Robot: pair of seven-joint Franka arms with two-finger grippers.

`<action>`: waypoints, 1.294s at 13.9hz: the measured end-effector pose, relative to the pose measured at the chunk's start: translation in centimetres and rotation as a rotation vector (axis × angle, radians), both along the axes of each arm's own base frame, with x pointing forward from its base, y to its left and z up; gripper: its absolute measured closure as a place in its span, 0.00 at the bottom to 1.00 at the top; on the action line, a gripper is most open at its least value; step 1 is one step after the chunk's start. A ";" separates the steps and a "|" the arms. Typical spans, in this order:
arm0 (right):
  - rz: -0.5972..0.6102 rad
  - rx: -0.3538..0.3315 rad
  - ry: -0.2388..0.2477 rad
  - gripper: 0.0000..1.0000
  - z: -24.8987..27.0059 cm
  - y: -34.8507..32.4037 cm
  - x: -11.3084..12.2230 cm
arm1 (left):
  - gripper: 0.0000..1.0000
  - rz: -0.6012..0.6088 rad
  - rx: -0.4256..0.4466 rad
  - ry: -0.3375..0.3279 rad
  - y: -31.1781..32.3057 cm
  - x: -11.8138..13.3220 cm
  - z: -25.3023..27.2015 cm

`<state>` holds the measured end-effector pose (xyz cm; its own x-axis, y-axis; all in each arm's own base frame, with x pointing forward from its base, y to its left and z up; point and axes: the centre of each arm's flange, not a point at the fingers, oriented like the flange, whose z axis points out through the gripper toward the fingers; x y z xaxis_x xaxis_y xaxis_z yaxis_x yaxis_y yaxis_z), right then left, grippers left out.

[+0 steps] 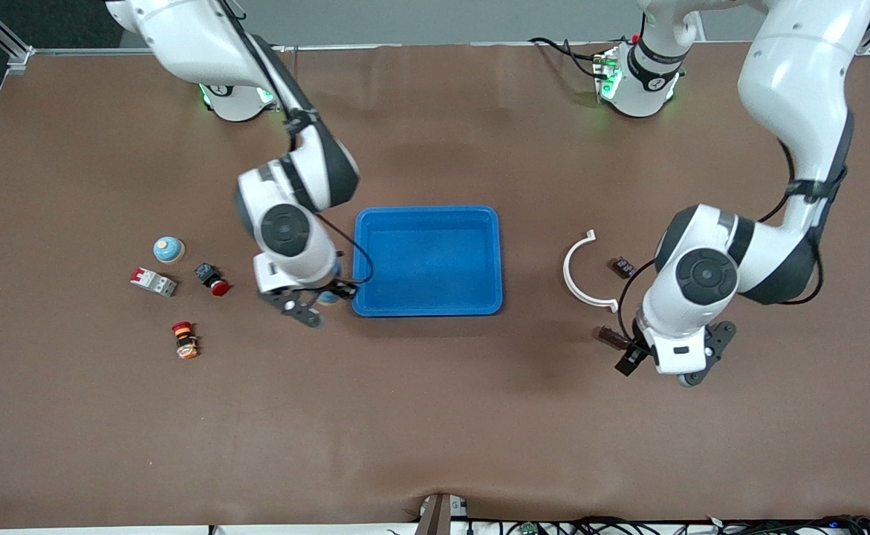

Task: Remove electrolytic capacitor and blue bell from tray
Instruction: 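Place the capacitor near the white arc while the right gripper carries the bell, then lower the bell beside the red button while the left gripper withdraws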

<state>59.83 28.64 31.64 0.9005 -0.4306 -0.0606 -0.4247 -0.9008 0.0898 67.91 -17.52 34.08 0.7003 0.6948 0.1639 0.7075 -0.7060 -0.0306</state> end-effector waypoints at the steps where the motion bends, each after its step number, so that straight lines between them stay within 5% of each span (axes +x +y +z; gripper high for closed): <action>1: 0.044 0.007 0.001 0.34 1.6 -2.9 1.0 | 0.00 -0.039 0.018 -0.003 0.2 -0.3 1.8; 6: 0.209 0.023 -0.016 0.34 5.5 -15.6 4.0 | 0.00 -0.207 0.103 0.059 1.4 -2.3 8.5; 11: 0.350 0.035 -0.016 0.34 5.4 -25.8 5.2 | 0.00 -0.320 0.037 0.038 4.5 -3.6 16.2; 18: 0.513 0.026 -0.083 0.34 2.4 -39.9 3.9 | 0.00 -0.488 0.008 0.050 8.7 -8.0 25.2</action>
<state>63.78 -11.30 34.05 0.9976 0.0677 0.0150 0.0668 -0.9965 0.0498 59.90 -8.83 59.30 0.9511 0.2819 0.1262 0.2913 -0.9546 -0.0627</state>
